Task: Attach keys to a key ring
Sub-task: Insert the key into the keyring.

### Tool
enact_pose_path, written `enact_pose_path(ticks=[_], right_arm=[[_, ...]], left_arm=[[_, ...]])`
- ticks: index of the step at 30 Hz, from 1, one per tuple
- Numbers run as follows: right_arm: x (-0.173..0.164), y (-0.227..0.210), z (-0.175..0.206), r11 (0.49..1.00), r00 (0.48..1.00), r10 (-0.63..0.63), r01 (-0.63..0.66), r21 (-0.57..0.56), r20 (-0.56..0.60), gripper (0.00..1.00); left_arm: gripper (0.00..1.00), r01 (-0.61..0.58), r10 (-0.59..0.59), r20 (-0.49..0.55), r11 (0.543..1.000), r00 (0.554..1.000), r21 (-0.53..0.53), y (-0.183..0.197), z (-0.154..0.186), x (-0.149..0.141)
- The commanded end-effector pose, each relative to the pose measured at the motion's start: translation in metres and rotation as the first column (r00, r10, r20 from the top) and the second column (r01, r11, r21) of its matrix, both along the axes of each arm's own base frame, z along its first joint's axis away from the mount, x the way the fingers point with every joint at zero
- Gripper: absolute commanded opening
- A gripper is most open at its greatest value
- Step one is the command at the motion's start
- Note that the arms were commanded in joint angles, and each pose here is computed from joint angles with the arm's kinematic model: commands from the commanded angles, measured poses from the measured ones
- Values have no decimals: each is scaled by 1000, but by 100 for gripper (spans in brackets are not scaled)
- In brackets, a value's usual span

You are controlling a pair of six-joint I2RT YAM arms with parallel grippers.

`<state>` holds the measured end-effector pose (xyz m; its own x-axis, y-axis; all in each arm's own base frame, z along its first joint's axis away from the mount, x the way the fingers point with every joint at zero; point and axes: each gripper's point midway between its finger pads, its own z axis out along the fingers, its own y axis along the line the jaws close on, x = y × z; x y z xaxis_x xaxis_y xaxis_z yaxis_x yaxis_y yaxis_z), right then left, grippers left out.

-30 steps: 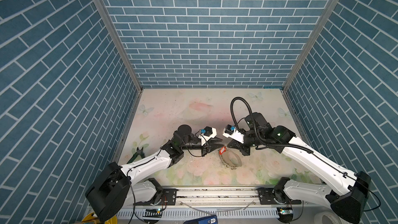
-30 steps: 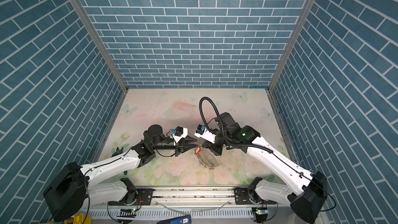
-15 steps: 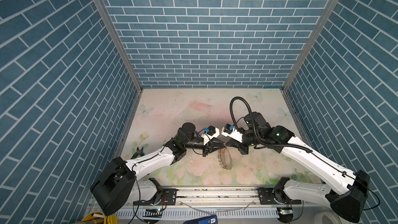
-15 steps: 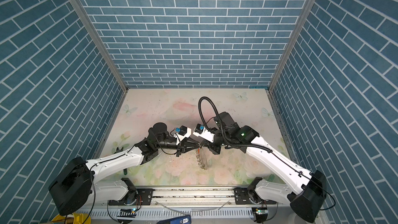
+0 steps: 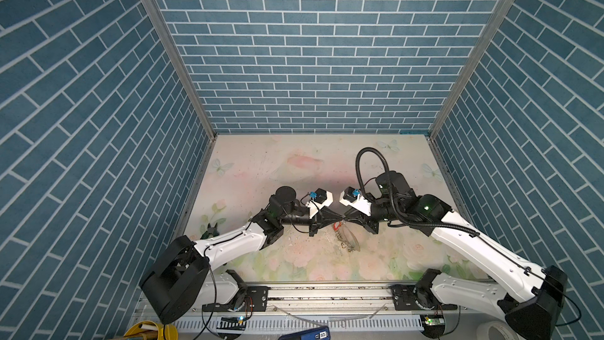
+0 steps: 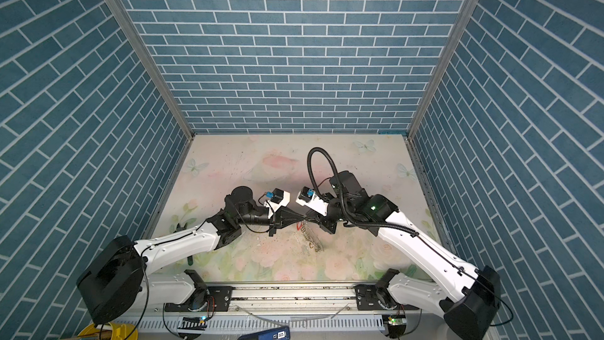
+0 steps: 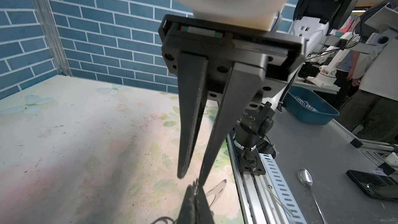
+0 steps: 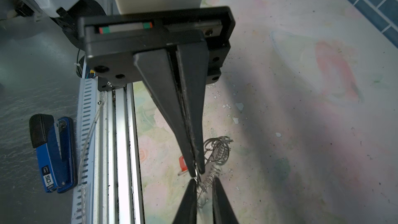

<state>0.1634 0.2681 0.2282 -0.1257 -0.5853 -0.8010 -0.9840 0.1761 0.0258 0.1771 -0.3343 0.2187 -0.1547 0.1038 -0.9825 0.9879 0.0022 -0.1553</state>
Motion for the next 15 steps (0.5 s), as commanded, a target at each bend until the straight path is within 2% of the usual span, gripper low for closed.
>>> enact_pose_path(ticks=[1, 9, 15], right_arm=[[-6, 3, 12, 990, 999, 40, -39, 137, -1, 19], [-11, 8, 9, 965, 997, 74, -71, 252, -2, 19], [-13, 10, 6, 956, 996, 84, -79, 283, -4, 17]], left_arm=[[0, 19, -15, 40, 995, 999, -94, 0, 18, -5], [0, 24, -10, 72, 978, 997, -206, 4, 33, -7], [0, 37, -22, 59, 962, 998, -270, 5, 40, -6]])
